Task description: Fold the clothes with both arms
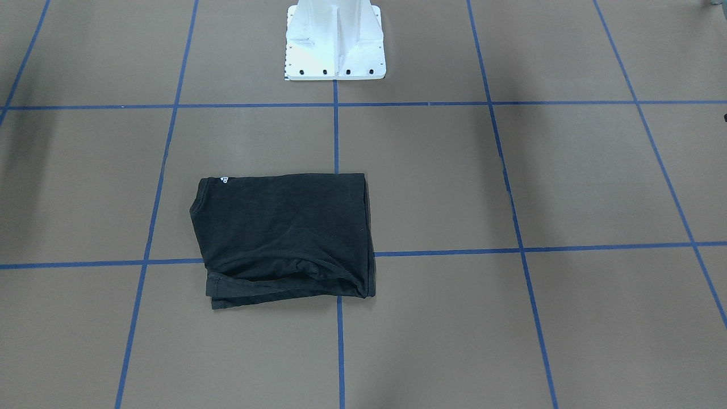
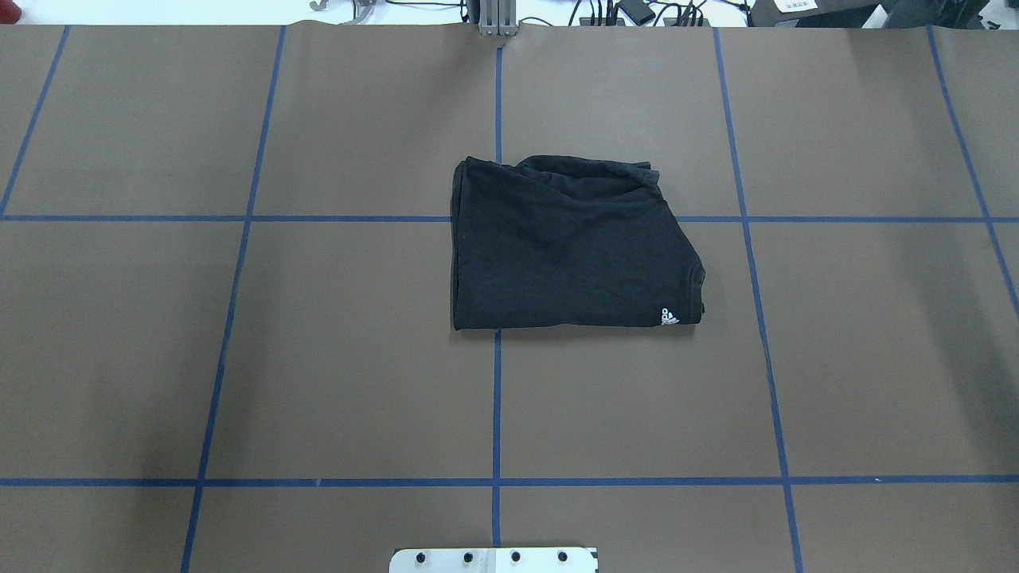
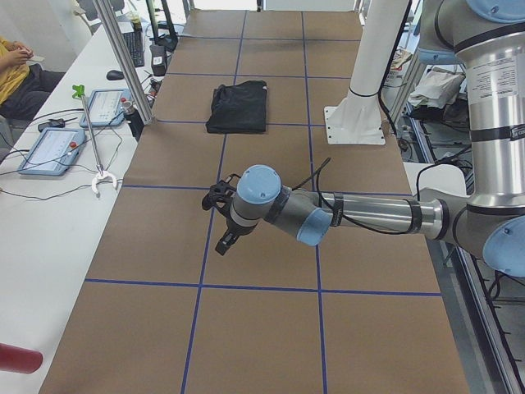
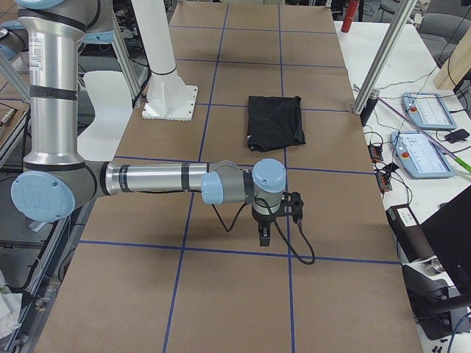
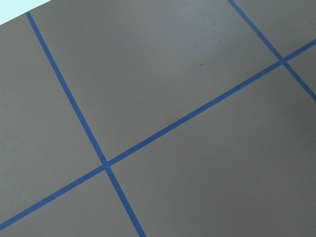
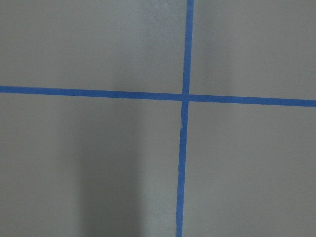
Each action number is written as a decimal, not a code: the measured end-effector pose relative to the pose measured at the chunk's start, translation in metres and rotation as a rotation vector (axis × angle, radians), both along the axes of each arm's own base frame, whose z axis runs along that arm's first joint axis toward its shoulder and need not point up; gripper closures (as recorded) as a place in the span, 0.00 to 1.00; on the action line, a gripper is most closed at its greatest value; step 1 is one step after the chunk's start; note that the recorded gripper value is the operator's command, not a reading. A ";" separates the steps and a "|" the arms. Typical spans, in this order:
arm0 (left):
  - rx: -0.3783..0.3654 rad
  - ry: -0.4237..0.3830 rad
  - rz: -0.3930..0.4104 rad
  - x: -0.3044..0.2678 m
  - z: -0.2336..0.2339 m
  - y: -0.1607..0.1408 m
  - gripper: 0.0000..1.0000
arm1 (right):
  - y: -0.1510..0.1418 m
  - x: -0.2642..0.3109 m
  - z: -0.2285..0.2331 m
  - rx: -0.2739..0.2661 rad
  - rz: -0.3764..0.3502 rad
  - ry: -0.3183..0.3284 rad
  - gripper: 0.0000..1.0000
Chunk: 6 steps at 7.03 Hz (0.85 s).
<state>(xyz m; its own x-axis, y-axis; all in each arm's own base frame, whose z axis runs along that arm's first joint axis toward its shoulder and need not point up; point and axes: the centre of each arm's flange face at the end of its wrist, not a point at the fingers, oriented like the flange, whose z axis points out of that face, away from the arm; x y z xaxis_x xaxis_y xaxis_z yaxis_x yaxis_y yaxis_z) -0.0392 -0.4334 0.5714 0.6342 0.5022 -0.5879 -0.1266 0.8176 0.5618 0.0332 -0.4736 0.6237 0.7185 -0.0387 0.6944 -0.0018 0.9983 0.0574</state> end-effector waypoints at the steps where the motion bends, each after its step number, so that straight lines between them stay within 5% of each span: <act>1: -0.004 -0.001 -0.001 0.000 0.002 0.000 0.00 | 0.000 0.000 0.000 0.002 0.000 0.002 0.00; 6: 0.014 0.001 0.000 0.000 -0.007 -0.001 0.00 | -0.001 0.001 -0.003 0.012 0.001 0.007 0.00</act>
